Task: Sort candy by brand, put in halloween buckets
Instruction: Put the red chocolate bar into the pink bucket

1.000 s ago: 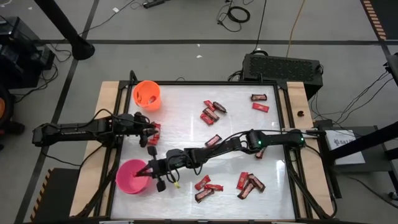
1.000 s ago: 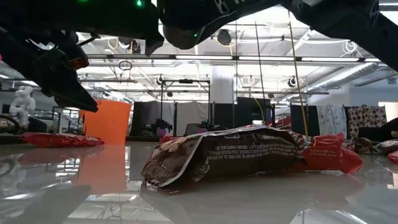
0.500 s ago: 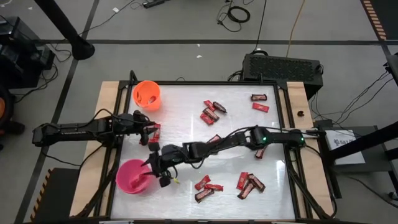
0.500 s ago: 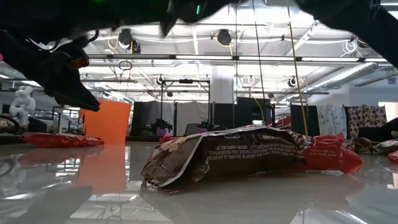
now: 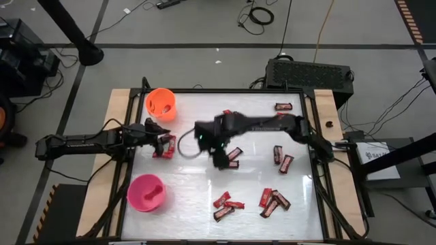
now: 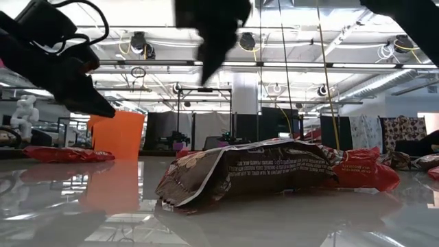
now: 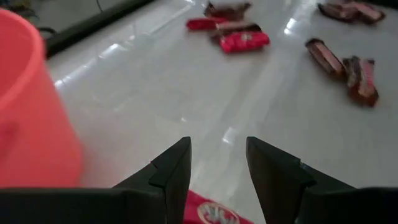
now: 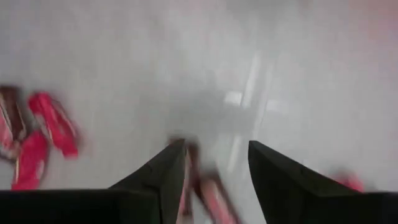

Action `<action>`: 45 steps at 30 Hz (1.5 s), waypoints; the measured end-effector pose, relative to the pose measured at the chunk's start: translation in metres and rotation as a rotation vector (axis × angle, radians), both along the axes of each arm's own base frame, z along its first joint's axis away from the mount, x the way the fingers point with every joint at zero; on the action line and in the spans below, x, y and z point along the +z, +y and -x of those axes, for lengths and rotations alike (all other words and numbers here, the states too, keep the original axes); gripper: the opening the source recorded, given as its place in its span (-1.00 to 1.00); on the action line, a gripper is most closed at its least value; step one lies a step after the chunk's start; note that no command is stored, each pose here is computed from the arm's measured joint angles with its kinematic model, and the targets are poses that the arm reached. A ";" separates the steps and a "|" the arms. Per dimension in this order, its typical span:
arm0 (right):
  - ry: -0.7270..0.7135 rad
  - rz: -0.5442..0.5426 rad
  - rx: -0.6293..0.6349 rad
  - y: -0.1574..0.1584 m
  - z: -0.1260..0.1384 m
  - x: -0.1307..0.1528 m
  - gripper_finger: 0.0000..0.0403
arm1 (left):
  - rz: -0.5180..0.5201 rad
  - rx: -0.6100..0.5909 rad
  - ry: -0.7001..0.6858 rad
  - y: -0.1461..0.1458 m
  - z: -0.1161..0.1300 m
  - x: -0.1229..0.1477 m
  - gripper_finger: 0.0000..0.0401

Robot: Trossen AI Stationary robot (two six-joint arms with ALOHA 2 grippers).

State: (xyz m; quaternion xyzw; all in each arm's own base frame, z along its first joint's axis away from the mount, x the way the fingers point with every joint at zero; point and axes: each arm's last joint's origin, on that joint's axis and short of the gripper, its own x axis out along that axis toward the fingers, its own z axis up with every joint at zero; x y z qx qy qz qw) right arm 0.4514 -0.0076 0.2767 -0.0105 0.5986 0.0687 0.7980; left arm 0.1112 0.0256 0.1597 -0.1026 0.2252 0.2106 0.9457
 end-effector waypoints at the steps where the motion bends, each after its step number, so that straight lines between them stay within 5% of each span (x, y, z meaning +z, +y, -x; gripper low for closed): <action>1: 0.031 -0.005 -0.038 -0.008 0.005 0.002 -0.17 | -0.007 0.008 -0.015 0.000 -0.001 0.001 -0.20; 10: 0.081 -0.019 -0.221 -0.075 0.021 0.006 -0.17 | -0.028 -0.067 -0.178 0.000 -0.007 0.016 -0.20; 16: -0.066 0.015 -0.258 -0.116 0.016 0.006 -0.17 | -0.053 -0.092 -0.173 -0.001 -0.008 0.017 -0.20; 22: -0.112 0.170 -0.408 -0.166 0.019 -0.020 -0.17 | -0.115 -0.115 -0.154 -0.001 -0.008 0.017 -0.20; 30: -0.148 0.073 -0.669 -0.225 0.042 -0.066 -0.17 | -0.169 -0.136 -0.127 -0.001 -0.008 0.016 -0.20; 42: -0.119 -0.090 -0.815 -0.240 0.058 -0.080 -0.17 | -0.218 -0.127 -0.131 0.000 -0.009 0.018 -0.20; 45: -0.097 -0.057 -0.796 -0.228 0.049 -0.086 -0.17 | -0.113 -0.114 -0.047 -0.001 -0.005 0.008 -0.20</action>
